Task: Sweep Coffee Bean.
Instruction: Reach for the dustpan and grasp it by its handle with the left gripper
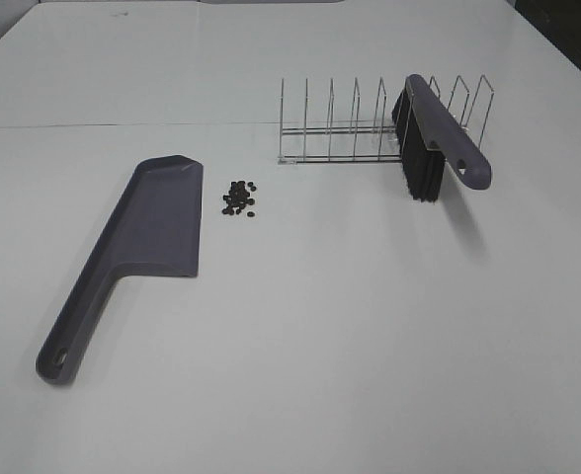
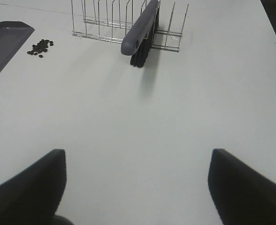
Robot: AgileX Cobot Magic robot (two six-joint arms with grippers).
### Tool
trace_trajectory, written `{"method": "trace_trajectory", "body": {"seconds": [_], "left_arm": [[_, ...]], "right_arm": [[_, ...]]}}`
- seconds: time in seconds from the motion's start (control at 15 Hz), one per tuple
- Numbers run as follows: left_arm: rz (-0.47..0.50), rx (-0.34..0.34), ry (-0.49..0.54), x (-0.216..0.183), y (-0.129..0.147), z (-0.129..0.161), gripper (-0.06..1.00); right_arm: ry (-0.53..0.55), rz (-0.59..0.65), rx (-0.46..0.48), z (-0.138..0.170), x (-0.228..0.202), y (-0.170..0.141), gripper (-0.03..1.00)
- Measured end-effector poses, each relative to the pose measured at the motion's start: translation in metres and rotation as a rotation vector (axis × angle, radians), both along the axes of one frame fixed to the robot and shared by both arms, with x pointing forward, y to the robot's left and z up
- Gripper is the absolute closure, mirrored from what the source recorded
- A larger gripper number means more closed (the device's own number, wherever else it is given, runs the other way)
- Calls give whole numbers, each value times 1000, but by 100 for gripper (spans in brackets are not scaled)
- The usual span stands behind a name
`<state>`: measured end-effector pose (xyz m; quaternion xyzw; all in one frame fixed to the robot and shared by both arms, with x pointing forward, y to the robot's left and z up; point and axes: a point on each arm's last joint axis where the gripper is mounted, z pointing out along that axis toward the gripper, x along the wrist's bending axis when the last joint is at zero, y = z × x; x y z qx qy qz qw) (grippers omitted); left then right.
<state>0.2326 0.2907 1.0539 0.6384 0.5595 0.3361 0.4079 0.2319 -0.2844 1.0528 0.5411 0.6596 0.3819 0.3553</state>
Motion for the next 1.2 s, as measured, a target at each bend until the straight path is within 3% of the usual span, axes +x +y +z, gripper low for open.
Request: {"method": "trace_trajectory", "body": {"seconds": [1.2], "left_arm": [[0,0,0,0,0,0,26]], "right_arm": [[0,0,0,0,0,0,24]]}}
